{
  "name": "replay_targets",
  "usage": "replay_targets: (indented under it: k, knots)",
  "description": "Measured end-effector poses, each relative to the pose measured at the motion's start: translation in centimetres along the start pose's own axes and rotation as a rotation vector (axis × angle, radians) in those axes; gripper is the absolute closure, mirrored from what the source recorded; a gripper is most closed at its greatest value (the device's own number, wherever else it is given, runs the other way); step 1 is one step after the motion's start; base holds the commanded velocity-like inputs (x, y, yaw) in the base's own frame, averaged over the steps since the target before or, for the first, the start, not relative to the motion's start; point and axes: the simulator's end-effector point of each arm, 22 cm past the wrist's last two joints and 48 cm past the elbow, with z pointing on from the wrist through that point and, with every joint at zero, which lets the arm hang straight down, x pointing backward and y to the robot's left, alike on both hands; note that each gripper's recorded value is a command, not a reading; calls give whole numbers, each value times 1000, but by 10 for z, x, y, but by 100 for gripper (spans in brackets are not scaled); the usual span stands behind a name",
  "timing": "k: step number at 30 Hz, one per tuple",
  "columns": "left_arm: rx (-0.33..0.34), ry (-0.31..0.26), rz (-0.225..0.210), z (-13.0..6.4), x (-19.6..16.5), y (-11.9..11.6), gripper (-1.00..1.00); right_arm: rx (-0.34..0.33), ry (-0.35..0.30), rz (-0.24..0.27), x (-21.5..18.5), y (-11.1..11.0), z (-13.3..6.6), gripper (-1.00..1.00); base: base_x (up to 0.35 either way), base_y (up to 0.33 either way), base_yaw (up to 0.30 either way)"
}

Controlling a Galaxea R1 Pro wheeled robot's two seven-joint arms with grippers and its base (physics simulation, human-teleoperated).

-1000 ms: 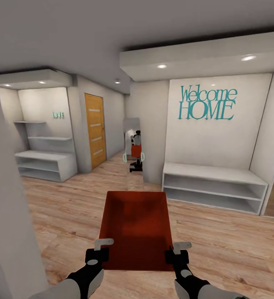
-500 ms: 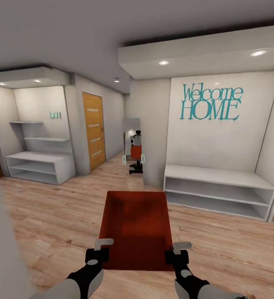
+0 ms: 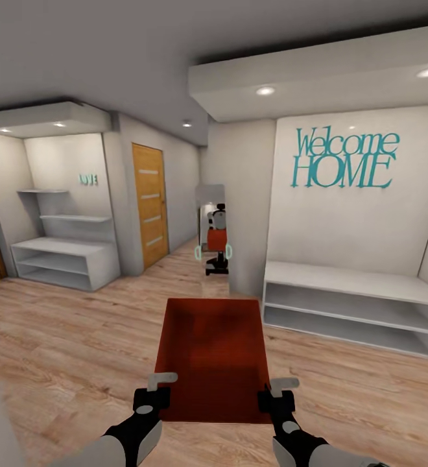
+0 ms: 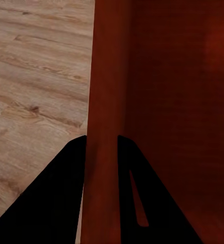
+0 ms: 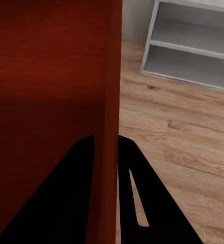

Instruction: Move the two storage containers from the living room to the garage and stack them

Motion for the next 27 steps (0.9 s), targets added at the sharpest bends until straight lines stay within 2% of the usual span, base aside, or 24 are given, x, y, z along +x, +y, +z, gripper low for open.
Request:
replay_targets:
  k: [14,27]
  knots:
    - [-1,-2,3,0,-1,0,100,2,-1,4,0,0,0,100,325,0,14]
    - [-1,-1,1,0,0,0,100,1,0,1,0,0,0,100,325,0,246]
